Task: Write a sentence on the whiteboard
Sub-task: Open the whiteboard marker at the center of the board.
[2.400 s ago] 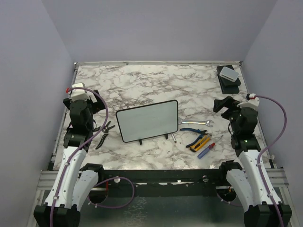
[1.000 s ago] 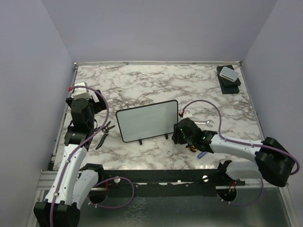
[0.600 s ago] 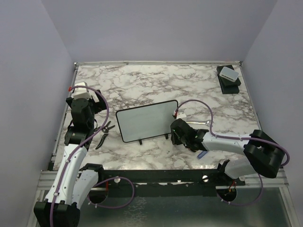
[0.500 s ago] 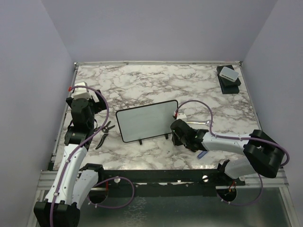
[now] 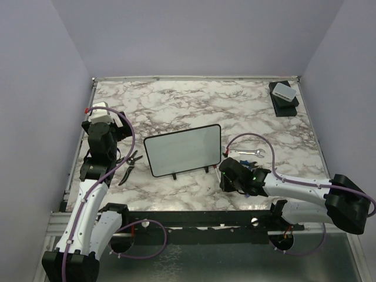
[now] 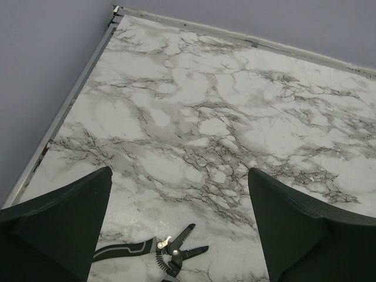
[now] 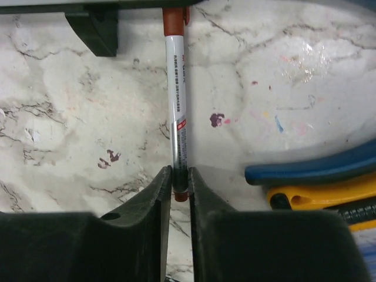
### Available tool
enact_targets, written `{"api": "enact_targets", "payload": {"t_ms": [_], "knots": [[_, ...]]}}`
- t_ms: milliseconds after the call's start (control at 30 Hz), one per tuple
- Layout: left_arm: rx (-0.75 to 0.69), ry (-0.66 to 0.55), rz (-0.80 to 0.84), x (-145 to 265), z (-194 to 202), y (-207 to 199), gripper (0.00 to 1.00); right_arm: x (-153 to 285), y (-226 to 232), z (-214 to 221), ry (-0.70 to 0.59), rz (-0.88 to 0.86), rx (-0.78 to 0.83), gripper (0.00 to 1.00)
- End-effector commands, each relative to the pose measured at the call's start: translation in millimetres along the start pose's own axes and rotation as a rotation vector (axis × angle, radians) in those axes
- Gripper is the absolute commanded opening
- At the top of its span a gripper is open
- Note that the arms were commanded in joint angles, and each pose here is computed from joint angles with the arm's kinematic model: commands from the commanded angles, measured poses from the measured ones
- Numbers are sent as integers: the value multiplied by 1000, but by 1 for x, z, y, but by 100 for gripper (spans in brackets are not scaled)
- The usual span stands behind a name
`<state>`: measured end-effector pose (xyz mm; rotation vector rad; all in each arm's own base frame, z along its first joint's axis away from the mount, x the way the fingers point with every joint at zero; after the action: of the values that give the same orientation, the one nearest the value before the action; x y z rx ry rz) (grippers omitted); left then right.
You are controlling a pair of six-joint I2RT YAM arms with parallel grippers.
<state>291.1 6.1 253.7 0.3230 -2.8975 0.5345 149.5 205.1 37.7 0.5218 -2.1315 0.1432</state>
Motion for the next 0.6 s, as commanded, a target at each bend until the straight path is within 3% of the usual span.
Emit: {"api": "enact_targets", "payload": {"t_ms": [0,133,200,367,567], "knots": [[-15,7,10,4,0,0,99,6,-4,17,53,15,-32,28],[-18,9,8,3,0,0,99,-1,-4,4,24,47,-15,52],[-18,9,3,3,0,0,99,-5,-2,-3,14,57,-2,57],[-18,15,3,2,2,0,99,-13,-3,-16,-6,112,20,49],[-33,21,22,1,2,-3,99,-15,-14,-4,45,170,31,33]]}}
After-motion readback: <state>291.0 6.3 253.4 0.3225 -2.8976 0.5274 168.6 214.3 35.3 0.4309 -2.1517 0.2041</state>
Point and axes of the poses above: each gripper's point midway between its finger pads, its own x axis back along the fingers, its own y axis along the line the jaws close on, z = x × y, the point moved 2 cm from there along x, back along the fingers, and after that the axes turned 12 degrees about x, right-handed, at the moved point
